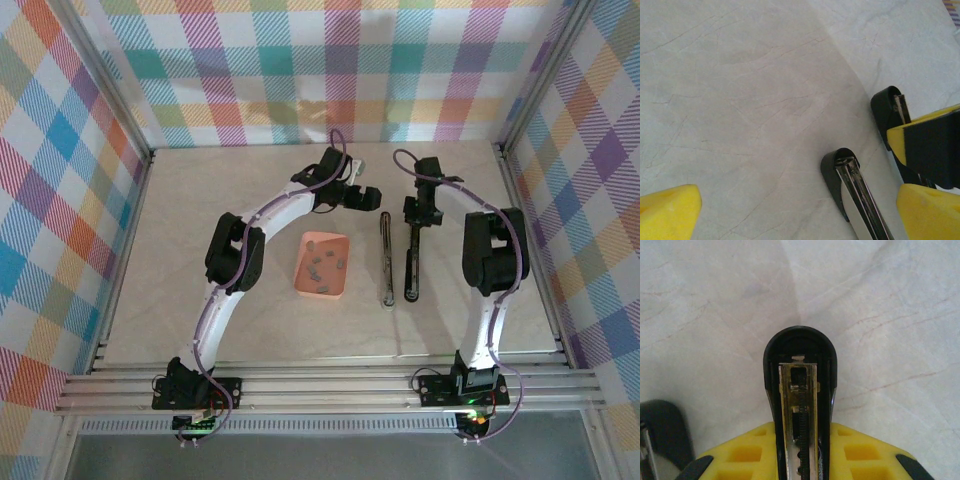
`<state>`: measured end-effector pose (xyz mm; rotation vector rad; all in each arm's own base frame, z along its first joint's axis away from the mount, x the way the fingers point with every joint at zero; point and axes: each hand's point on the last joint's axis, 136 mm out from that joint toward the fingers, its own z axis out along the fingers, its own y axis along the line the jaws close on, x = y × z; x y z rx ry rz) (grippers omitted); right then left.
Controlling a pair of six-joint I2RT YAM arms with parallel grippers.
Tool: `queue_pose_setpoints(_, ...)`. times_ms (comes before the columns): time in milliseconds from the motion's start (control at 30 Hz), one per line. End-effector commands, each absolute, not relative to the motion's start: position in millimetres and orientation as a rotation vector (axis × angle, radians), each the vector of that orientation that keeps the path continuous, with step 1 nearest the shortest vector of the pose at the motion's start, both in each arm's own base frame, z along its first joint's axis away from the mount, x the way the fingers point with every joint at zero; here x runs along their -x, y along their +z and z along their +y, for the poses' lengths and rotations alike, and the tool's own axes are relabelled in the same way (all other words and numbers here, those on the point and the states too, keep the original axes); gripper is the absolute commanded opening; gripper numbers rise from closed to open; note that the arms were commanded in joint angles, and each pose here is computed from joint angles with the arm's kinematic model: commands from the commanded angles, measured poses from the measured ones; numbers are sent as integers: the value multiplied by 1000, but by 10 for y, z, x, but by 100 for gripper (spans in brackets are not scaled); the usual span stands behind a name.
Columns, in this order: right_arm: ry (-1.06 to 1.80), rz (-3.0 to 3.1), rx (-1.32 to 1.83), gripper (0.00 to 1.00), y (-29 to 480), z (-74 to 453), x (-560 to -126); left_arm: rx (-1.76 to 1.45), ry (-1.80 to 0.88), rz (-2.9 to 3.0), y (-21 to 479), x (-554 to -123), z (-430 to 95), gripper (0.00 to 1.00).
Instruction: Load the staples into the stapler
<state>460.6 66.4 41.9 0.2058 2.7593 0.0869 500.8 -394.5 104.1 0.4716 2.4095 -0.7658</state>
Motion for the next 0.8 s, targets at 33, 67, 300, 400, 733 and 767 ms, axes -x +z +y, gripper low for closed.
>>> queue_pose_setpoints(33,142,2616,-123,19,769,721,-4744,-449,-801,2327,1488,-5008,-3952,100)
queue_pose_setpoints(67,159,2595,-106,19,805,744,-4750,-451,-803,2325,1500,-5004,-3953,100)
queue_pose_setpoints(300,256,2480,20,19,977,886,-4737,-487,-792,2304,1530,-4984,-3933,100)
queue_pose_setpoints(400,299,2446,67,19,1025,952,-4705,-495,-791,2301,1547,-4966,-3915,100)
queue_pose_setpoints(733,382,2324,201,19,1162,1104,-4510,-507,-813,2292,1550,-4868,-3808,98)
queue_pose_setpoints(767,390,2310,228,19,1179,1134,-4487,-506,-823,2268,1584,-4887,-3814,98)
